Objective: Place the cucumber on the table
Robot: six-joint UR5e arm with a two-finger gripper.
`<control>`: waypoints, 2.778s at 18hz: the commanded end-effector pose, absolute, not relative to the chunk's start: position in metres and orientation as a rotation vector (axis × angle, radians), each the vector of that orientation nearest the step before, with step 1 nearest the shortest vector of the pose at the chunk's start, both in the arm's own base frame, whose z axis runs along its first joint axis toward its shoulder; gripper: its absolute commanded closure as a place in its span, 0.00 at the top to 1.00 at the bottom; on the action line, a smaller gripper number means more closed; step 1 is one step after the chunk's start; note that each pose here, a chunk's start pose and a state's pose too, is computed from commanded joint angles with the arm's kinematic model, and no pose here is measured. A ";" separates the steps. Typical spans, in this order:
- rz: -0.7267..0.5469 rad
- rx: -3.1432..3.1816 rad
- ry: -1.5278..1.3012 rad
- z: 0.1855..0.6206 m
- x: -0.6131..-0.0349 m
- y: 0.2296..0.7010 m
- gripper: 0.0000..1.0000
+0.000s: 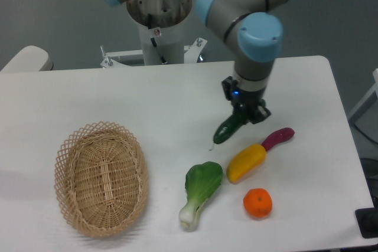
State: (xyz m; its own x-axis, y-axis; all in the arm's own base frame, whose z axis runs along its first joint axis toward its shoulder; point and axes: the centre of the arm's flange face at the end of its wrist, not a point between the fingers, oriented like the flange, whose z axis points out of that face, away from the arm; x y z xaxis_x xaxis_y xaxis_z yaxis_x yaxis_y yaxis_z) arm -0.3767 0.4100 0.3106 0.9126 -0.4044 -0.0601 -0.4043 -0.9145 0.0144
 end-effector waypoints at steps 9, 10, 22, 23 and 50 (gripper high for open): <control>-0.089 3.006 -0.669 0.232 -0.294 0.425 0.21; -0.081 3.001 -0.680 0.229 -0.290 0.427 0.21; -0.011 2.958 -0.767 0.206 -0.266 0.438 0.23; -0.013 2.958 -0.770 0.206 -0.265 0.439 0.24; -0.326 3.112 -0.678 0.404 -0.443 0.449 1.00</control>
